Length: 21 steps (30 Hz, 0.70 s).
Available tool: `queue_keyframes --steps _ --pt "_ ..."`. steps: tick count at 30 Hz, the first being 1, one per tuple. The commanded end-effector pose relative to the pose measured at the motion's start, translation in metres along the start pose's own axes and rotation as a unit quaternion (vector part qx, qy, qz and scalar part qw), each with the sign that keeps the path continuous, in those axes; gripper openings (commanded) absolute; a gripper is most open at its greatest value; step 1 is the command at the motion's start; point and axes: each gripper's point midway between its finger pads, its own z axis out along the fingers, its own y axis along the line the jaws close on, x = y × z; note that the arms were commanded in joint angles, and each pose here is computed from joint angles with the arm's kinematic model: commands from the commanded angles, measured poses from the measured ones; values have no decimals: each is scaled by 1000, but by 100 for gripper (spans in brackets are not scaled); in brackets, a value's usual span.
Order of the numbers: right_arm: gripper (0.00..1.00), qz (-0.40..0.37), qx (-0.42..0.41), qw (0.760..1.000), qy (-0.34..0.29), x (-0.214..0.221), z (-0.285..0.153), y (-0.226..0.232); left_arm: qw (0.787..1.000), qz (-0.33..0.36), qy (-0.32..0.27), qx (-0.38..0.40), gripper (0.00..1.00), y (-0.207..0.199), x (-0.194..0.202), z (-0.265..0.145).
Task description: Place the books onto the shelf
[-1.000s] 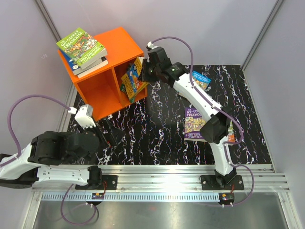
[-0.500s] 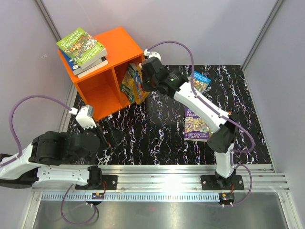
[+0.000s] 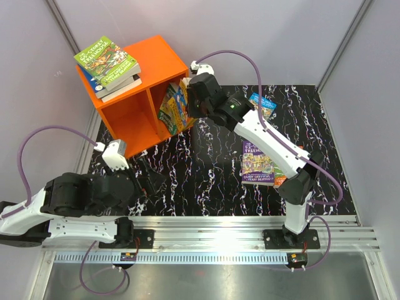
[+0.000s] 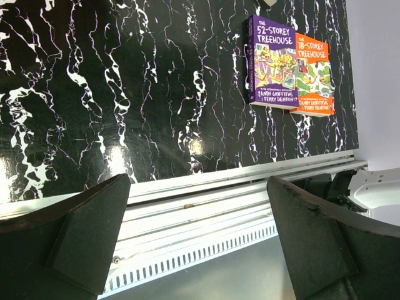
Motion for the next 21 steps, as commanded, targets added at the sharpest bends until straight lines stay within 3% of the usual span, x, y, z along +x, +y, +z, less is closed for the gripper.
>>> queue_keyframes --steps 1,7,13,21 --pt "0 15 -41 995 -90 -53 -17 28 1000 7 1 -14 99 8 2 0" --pt "0 5 -43 992 -120 -70 -21 42 1000 9 1 -18 99 10 -1 -2" --pt "0 -9 -33 993 -111 -62 -5 45 1000 5 -5 -22 99 16 -4 -4" --pt "0 -32 -15 995 -92 -34 44 44 999 -1 -1 -34 99 27 -2 -7"
